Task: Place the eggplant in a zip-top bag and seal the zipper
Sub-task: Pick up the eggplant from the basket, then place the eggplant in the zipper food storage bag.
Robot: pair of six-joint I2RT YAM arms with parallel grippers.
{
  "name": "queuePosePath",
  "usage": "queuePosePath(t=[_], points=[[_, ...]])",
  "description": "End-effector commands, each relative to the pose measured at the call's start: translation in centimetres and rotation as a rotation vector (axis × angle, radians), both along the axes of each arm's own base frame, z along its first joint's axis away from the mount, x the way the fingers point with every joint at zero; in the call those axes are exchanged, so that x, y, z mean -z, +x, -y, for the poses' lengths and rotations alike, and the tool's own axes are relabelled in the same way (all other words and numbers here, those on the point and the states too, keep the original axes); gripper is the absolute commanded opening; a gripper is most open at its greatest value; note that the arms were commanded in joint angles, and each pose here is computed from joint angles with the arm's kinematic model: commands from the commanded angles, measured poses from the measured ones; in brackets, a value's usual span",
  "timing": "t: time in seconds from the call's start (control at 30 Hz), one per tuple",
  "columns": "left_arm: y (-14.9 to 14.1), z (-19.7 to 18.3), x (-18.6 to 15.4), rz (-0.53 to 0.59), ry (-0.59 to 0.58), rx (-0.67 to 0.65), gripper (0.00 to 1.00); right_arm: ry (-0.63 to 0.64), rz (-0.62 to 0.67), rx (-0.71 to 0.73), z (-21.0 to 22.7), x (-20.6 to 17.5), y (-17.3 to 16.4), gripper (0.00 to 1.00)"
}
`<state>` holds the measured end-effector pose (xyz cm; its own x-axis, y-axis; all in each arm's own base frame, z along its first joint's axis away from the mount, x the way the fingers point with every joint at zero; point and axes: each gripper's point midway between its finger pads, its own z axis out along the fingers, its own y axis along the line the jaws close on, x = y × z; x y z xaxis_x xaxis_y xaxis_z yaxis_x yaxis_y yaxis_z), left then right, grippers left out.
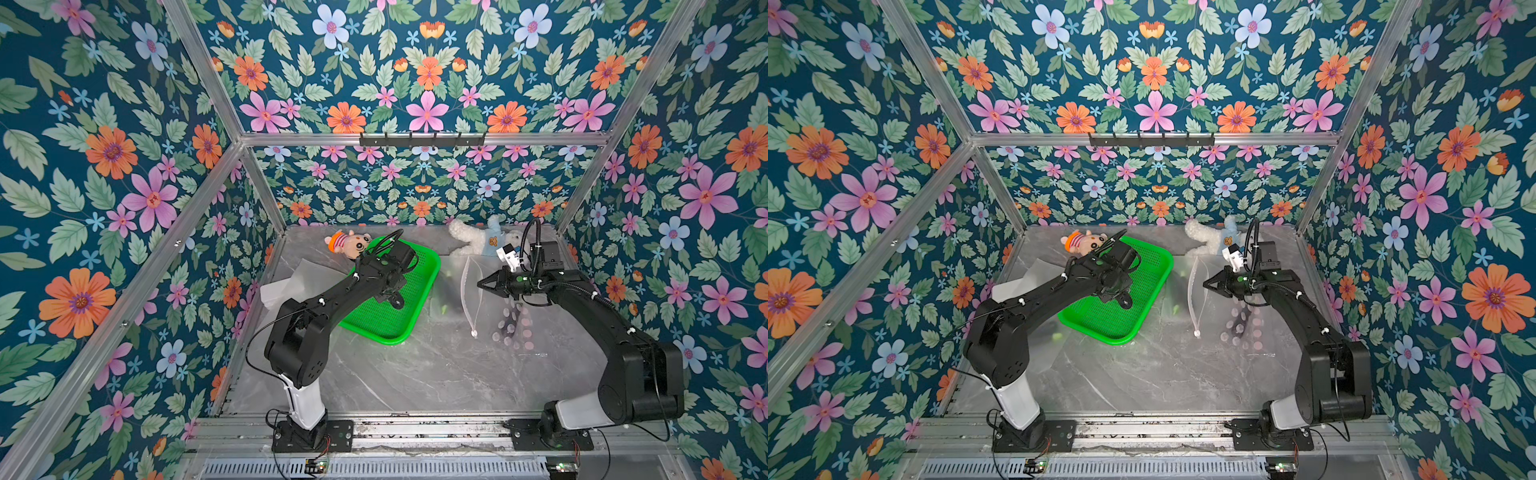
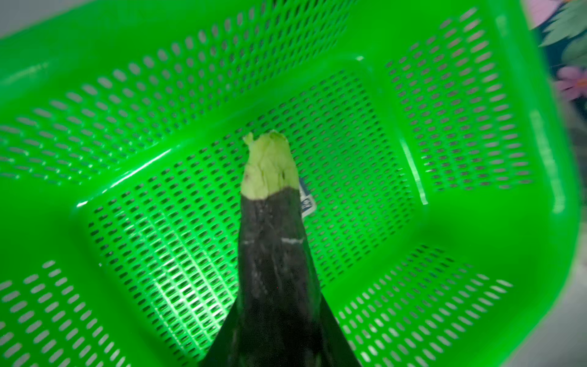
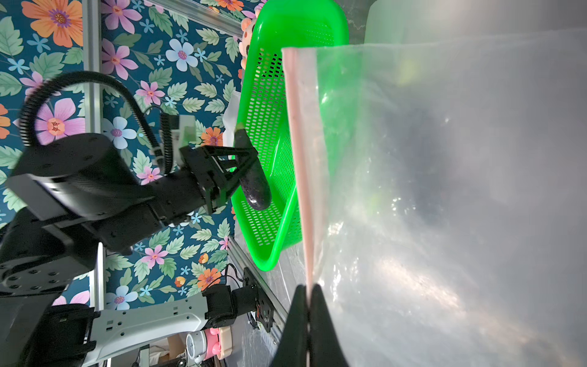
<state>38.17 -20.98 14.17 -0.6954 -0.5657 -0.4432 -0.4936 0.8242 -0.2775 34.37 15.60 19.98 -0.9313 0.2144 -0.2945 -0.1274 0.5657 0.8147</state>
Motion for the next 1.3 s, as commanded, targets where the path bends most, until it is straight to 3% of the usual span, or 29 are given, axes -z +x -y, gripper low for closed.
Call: queuePosePath(t=[0.0,0.23,0.4,0.83,1.27], points=[[2.2,0.6,-4.5,0.141,0.017,0.039,0.09,-0.005,-0.01,-0.003,0.0,-0.1,0.0,0.0],[5.2,7.1,-13.0,0.469,-0.1,0.221,0.09,0.025,-0.034,0.014,-0.2,-1.0,0.6,0.0],[5.2,10.7,-15.1,0.6,-0.182,0.331,0.08,0.047,-0.026,0.014,-0.4,-2.6,0.6,0.0],[1.2,20.1,-17.7,0.775,-0.302,0.566,0.09,0.136,-0.049,0.032,-1.0,-4.8,1.1,0.0],[-1.9,23.1,-15.6,0.809,-0.351,0.72,0.09,0.222,-0.008,0.057,-0.6,-7.9,1.9,0.0]])
